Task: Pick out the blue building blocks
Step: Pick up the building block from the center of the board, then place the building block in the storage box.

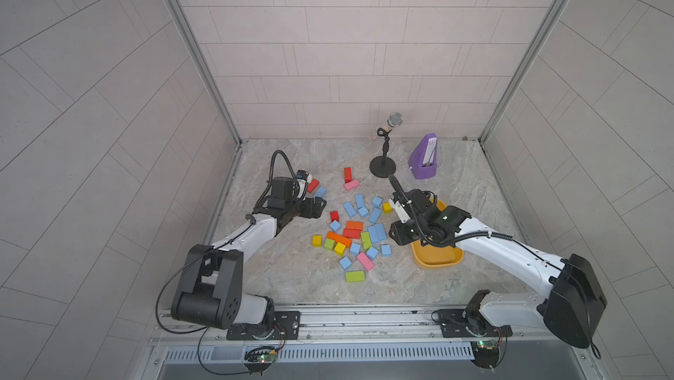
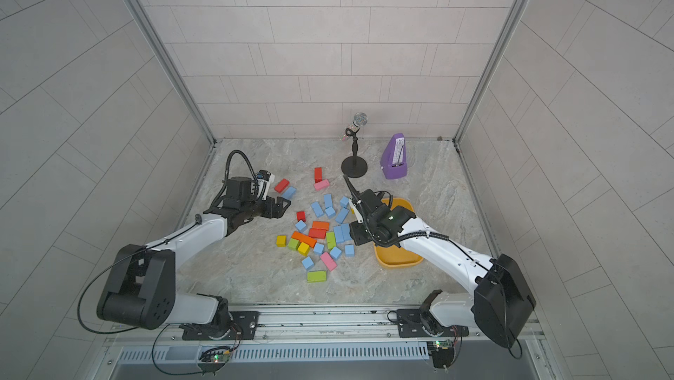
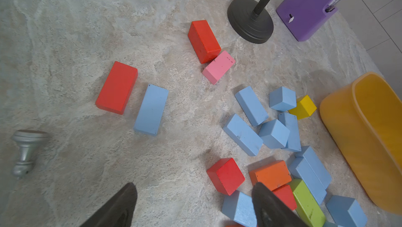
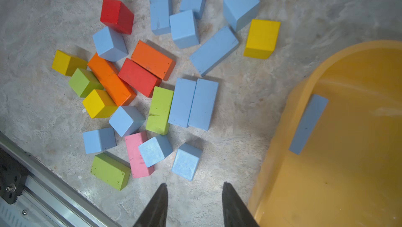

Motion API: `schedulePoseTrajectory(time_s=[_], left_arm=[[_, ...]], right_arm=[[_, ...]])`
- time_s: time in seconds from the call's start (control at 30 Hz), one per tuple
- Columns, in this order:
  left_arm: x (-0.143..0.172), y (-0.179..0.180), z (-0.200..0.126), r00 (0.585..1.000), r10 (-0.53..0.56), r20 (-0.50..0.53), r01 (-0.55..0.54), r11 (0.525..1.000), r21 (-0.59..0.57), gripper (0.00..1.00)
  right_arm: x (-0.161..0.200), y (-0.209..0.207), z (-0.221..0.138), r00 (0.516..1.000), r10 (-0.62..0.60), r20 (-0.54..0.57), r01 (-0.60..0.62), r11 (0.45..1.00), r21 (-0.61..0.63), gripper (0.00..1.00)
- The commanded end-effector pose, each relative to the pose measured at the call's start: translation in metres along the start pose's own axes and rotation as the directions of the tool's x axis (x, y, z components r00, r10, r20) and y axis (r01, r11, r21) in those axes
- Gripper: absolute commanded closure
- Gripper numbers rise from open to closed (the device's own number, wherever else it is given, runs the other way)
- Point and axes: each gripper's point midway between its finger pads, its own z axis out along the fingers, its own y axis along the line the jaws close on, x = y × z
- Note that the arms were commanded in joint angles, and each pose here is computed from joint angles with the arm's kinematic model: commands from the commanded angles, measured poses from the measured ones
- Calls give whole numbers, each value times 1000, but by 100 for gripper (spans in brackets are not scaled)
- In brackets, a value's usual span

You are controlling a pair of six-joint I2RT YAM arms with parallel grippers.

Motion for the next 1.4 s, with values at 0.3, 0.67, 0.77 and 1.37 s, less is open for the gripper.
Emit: schedulePoseTrajectory(time_s=[0.3, 0.67, 0.77, 1.37], left_arm=[[-17, -9, -10, 998, 29, 51, -30, 999, 21, 13], [-16, -11, -8, 999, 22, 46, -24, 999, 35, 13], [-15, -11, -7, 999, 20, 42, -22, 999, 36, 13], [3, -68, 6, 985, 172, -11, -169, 973, 155, 13]], right_arm=[[37, 1, 57, 984, 59, -167, -38, 991, 126, 47], [41, 0, 78, 977, 47, -209, -16, 989, 147, 61], [35, 0, 73, 982, 28, -186, 0, 989, 151, 69], [-23, -133, -28, 975, 211, 67, -221, 945, 240, 73]])
